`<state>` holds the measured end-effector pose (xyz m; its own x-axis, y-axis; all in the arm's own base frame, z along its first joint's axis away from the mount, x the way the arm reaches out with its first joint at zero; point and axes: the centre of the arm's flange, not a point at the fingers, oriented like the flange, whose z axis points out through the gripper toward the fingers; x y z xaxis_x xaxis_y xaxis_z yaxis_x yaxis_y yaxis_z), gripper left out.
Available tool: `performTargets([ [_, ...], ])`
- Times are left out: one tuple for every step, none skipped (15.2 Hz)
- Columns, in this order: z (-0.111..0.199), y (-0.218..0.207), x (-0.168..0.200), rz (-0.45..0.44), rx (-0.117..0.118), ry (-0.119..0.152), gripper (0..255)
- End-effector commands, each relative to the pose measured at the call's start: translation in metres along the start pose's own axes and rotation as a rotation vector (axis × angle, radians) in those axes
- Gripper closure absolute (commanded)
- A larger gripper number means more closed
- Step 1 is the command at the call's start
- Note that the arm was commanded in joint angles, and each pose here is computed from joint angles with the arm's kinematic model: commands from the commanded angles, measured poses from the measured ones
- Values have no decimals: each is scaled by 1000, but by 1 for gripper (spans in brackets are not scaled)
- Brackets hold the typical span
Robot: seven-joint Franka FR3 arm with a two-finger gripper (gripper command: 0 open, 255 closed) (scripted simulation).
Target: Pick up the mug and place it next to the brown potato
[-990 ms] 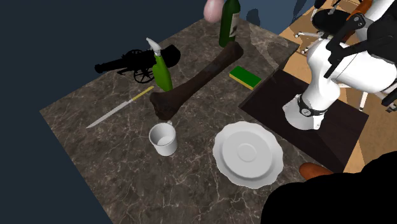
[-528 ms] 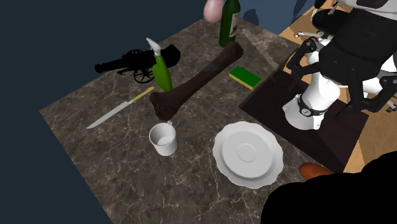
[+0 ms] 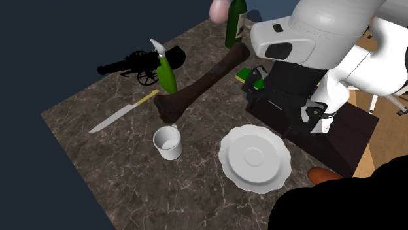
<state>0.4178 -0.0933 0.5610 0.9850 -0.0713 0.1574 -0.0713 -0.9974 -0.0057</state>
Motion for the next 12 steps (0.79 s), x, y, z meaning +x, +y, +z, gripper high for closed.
performTargets([
  [16, 13, 15, 2, -7, -14, 0],
  [25, 20, 22, 3, -11, -21, 0],
  [34, 28, 29, 5, -14, -29, 0],
  [43, 35, 37, 6, -18, -36, 0],
  [52, 42, 43, 7, -21, -43, 0],
  [61, 49, 50, 8, -24, -51, 0],
  [70, 57, 57, 10, -28, -58, 0],
  [79, 64, 64, 11, -31, -65, 0],
  [88, 71, 71, 12, -35, -73, 0],
  [97, 79, 77, 13, -38, -80, 0],
  [106, 86, 84, 15, -41, -88, 0],
  [115, 94, 90, 16, -45, -95, 0],
])
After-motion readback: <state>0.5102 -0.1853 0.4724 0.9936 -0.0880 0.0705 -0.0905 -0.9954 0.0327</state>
